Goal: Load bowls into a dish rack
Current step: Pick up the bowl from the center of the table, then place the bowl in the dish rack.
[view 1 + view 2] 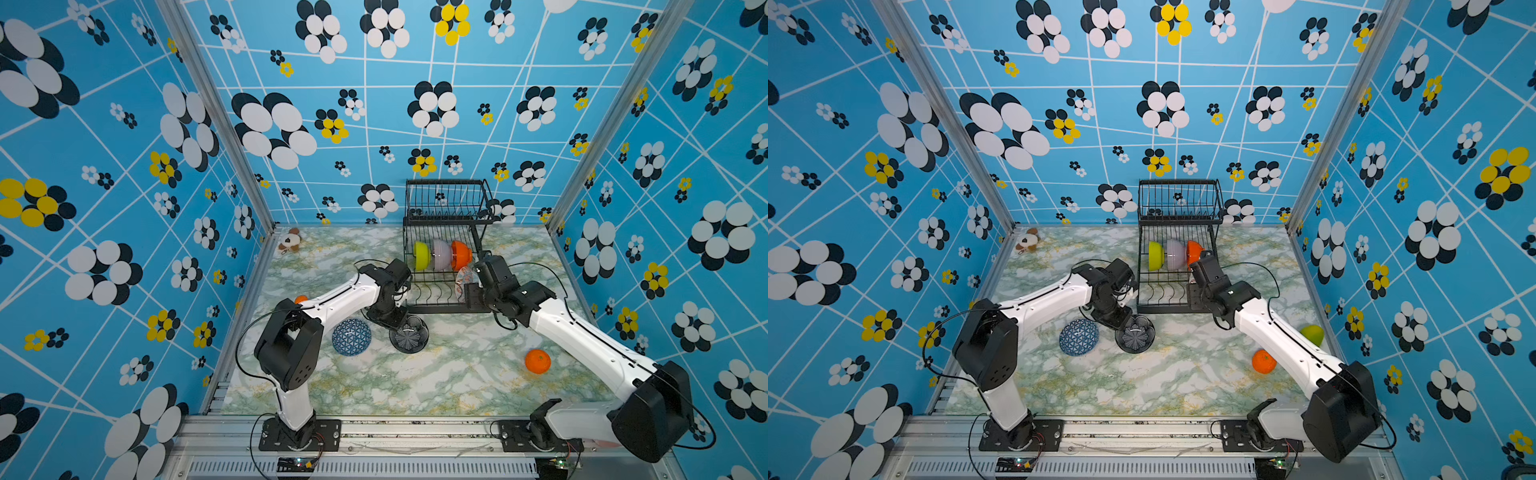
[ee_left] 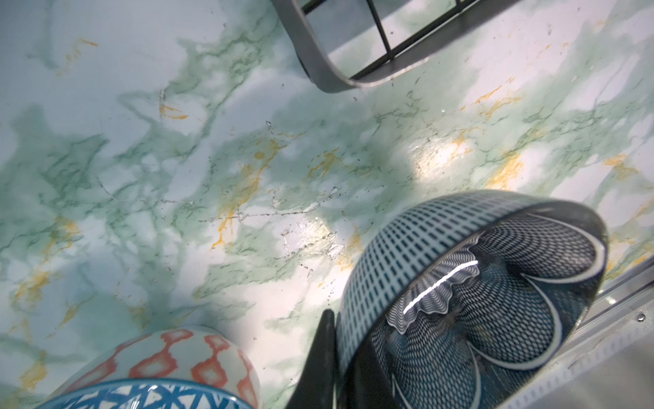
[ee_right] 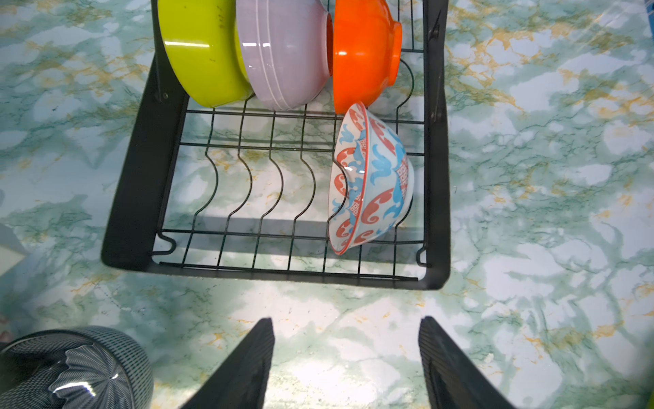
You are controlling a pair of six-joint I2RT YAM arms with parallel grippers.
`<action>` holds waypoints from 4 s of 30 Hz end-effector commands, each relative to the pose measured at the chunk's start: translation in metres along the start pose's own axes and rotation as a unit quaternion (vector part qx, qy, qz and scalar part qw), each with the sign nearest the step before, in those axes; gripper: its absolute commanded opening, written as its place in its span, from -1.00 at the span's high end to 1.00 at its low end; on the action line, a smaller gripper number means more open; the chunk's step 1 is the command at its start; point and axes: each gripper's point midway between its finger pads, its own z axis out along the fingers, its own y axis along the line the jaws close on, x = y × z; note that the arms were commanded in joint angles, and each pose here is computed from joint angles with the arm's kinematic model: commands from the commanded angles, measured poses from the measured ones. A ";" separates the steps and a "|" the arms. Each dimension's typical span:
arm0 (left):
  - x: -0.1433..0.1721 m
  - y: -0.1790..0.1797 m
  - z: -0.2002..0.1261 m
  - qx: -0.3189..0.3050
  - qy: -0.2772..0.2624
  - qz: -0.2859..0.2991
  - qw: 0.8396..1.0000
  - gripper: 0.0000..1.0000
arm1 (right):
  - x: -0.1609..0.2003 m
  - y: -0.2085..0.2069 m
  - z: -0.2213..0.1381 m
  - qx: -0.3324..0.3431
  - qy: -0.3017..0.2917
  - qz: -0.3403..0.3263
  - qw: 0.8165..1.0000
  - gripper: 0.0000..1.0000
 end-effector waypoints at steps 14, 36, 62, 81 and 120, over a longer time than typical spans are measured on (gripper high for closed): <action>-0.016 -0.021 -0.034 0.064 -0.058 -0.020 0.996 1.00 | 0.035 0.089 0.011 -0.149 0.084 0.008 0.985 -0.37; -0.017 -0.019 -0.039 0.062 -0.065 -0.027 0.996 1.00 | 0.063 0.123 0.021 -0.221 0.130 0.038 0.966 -0.10; -0.018 -0.014 -0.038 0.059 -0.065 -0.033 0.996 1.00 | 0.077 0.131 0.031 -0.214 0.158 0.027 0.964 0.87; -0.018 -0.016 -0.038 0.067 -0.066 -0.030 0.995 0.34 | 0.072 0.131 0.029 -0.209 0.146 0.027 0.967 1.00; -0.043 0.033 -0.108 0.030 -0.260 -0.109 0.959 -0.41 | 0.012 0.069 -0.007 -0.065 0.051 -0.034 0.996 1.00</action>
